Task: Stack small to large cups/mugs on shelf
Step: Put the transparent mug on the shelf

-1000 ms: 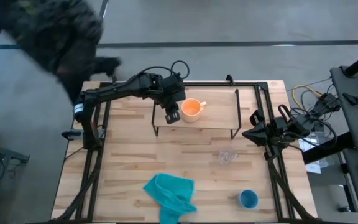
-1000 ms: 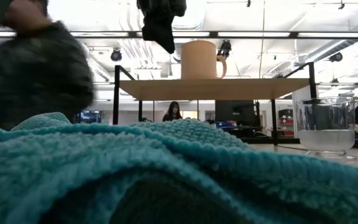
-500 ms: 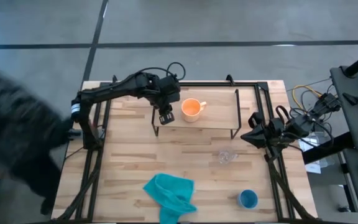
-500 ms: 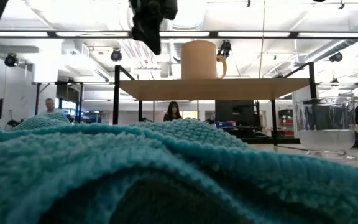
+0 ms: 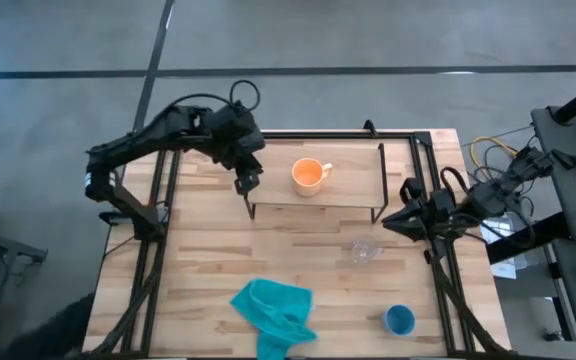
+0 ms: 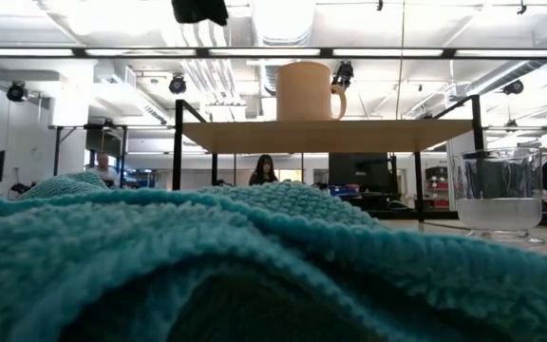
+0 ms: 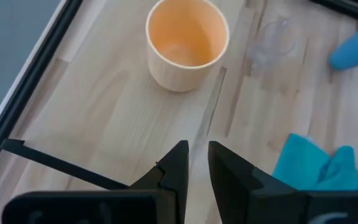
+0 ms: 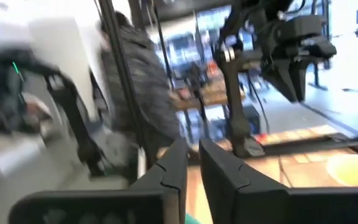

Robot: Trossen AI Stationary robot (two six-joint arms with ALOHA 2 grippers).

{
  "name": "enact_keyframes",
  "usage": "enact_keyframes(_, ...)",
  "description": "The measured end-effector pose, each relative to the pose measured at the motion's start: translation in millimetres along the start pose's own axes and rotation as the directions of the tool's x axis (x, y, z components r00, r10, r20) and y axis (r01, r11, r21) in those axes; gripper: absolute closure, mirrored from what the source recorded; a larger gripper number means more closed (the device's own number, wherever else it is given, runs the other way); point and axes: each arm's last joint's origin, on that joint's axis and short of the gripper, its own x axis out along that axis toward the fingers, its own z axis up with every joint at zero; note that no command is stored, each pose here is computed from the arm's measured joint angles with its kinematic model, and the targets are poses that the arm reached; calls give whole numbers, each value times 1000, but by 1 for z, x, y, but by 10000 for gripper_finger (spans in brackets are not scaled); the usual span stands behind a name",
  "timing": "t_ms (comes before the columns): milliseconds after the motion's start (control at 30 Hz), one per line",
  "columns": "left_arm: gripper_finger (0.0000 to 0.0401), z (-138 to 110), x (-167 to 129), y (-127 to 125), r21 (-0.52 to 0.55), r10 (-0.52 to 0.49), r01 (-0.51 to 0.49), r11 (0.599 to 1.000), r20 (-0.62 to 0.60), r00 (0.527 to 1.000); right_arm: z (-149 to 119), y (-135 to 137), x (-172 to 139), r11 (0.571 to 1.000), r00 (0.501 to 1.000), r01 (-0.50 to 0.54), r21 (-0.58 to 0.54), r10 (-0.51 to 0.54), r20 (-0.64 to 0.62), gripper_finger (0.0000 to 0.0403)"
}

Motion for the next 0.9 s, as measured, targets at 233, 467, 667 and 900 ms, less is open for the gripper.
enact_keyframes(233, 353, -5, -17, 0, 3, -7, 7, 1000, 40, 999, 47, 17, 19, 994, 946, 55, -99, -84, -314, 316)
enact_keyframes(467, 353, -8, -24, 0, 5, -8, 8, 1000, 50, 999, 68, 26, 28, 977, 777, 183, -108, -211, -593, 282)
enact_keyframes(667, 353, -9, -24, 0, 36, -8, 6, 999, 46, 999, 69, 35, 46, 967, 712, 213, -140, -252, -655, 267)
enact_keyframes(900, 353, -11, -15, -1, 30, -14, 15, 999, -21, 1000, 49, 44, 65, 971, 601, 190, -142, -230, -765, 266)
